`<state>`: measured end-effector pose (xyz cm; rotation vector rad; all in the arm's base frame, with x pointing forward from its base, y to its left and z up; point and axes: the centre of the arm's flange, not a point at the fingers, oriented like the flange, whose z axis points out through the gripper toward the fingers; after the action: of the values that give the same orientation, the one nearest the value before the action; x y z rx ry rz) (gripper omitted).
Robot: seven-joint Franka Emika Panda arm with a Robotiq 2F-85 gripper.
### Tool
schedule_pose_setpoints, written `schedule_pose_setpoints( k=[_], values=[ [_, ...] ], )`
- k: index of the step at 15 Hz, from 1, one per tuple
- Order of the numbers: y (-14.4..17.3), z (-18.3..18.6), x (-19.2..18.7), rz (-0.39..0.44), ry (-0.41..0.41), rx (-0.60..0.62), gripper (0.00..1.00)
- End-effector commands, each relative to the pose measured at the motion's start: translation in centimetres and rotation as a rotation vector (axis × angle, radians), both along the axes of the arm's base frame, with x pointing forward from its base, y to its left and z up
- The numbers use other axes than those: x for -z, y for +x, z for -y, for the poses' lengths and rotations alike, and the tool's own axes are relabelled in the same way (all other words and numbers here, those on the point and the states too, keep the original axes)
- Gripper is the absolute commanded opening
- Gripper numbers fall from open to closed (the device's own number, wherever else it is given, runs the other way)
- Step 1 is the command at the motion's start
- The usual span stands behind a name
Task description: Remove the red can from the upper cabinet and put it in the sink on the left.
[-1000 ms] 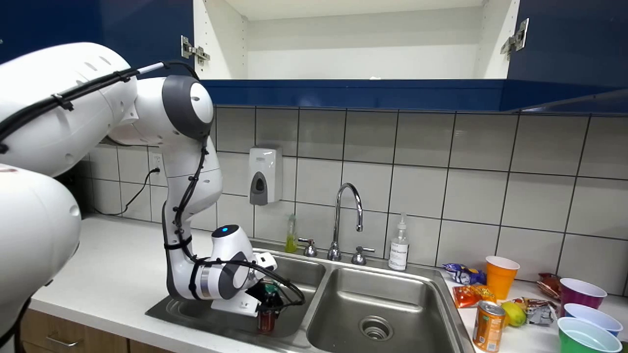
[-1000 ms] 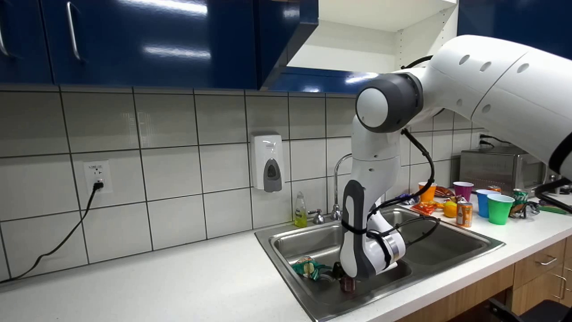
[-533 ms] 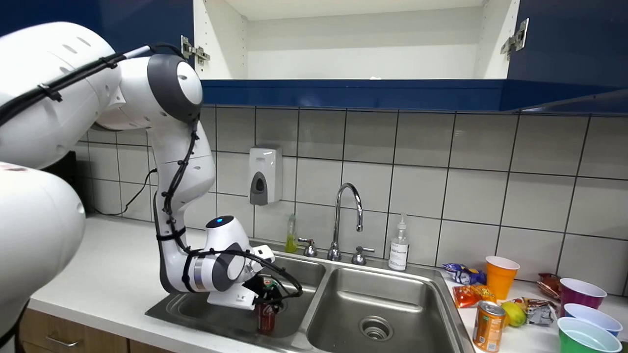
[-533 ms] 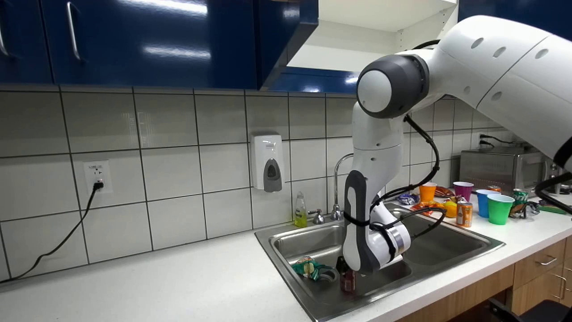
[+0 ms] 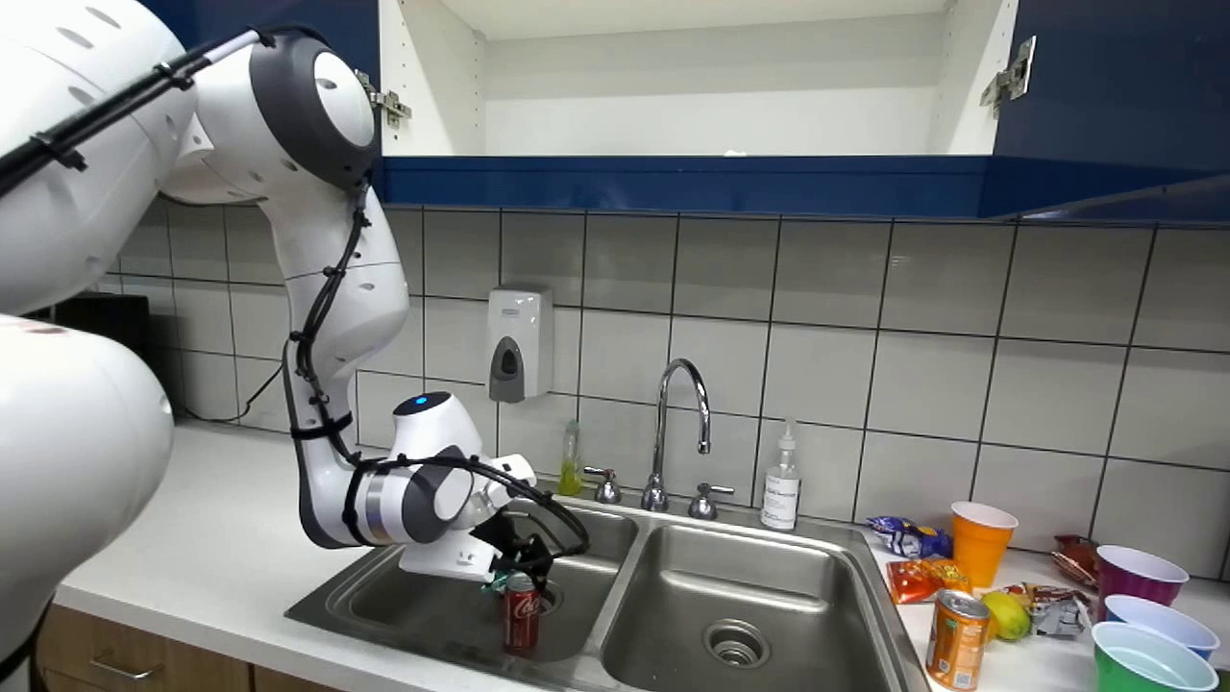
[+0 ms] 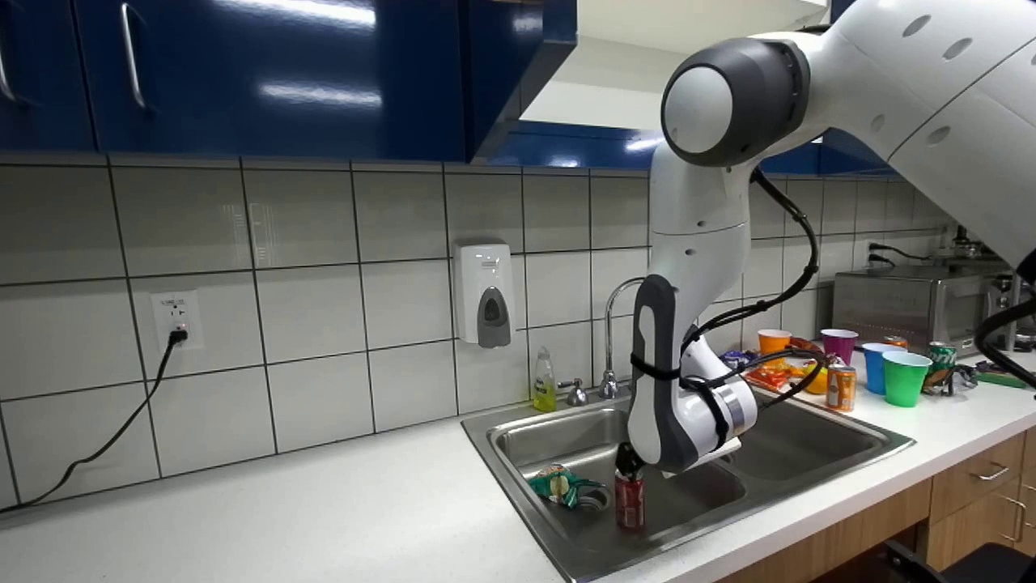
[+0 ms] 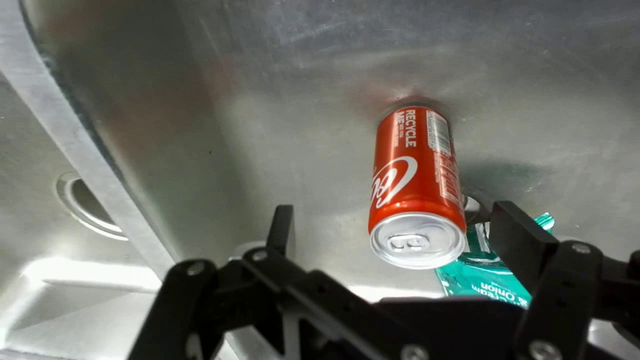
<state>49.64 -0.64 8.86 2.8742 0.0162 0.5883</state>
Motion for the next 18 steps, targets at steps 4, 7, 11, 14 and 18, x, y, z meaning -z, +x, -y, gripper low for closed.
schedule_pose_setpoints(
  k=[4,7,11,14,18],
  values=[
    [-2.6,-0.3,-5.7,-0.048,0.005,-0.015,1.00],
    [-3.3,-0.5,-7.6,-0.088,0.009,-0.019,1.00],
    [-4.2,-1.0,-9.9,-0.144,0.020,-0.016,1.00],
    [-4.9,-1.7,-11.7,-0.183,0.024,-0.020,1.00],
    [-5.4,-2.1,-14.0,-0.217,0.021,-0.025,1.00]
  ],
)
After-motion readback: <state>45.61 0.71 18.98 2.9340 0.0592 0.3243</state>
